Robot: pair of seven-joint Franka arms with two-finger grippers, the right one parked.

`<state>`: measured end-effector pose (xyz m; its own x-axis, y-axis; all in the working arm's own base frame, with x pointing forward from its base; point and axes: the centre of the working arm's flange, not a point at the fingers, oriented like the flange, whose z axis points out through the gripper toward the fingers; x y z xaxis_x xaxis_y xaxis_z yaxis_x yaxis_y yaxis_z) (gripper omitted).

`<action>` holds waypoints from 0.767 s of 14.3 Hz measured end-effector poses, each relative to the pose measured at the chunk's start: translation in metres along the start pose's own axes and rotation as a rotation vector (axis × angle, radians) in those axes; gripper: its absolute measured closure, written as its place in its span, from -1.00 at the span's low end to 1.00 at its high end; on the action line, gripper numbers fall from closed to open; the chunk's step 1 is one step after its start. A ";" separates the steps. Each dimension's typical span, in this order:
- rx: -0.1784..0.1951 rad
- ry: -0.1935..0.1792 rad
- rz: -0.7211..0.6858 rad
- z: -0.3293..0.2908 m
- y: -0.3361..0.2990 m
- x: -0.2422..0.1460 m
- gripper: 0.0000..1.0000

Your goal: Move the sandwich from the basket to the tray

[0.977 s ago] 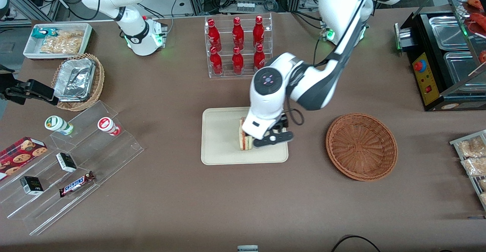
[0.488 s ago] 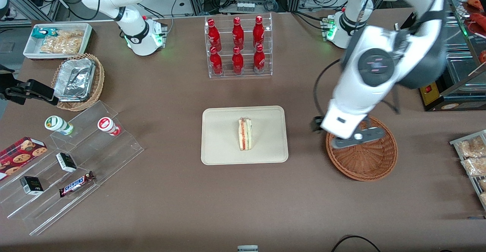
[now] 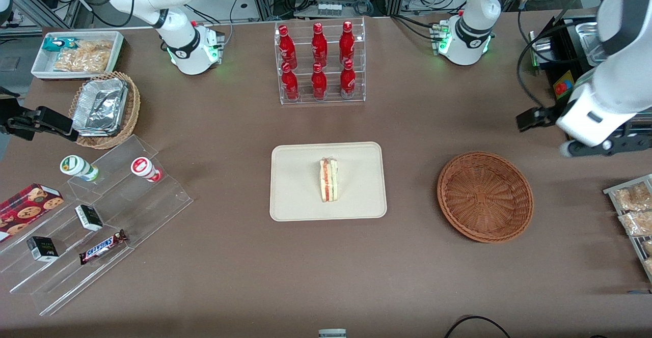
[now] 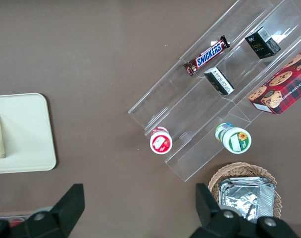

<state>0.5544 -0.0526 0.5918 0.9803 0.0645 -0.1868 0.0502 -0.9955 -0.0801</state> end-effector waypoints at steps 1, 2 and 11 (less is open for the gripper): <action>-0.001 0.003 0.000 -0.003 -0.007 -0.010 -1.00; 0.000 0.004 0.001 -0.004 -0.008 -0.018 -1.00; 0.003 -0.003 0.013 -0.002 -0.002 -0.028 -1.00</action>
<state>0.5268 -0.0522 0.5992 0.9803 0.0522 -0.1904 0.0372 -0.9960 -0.0811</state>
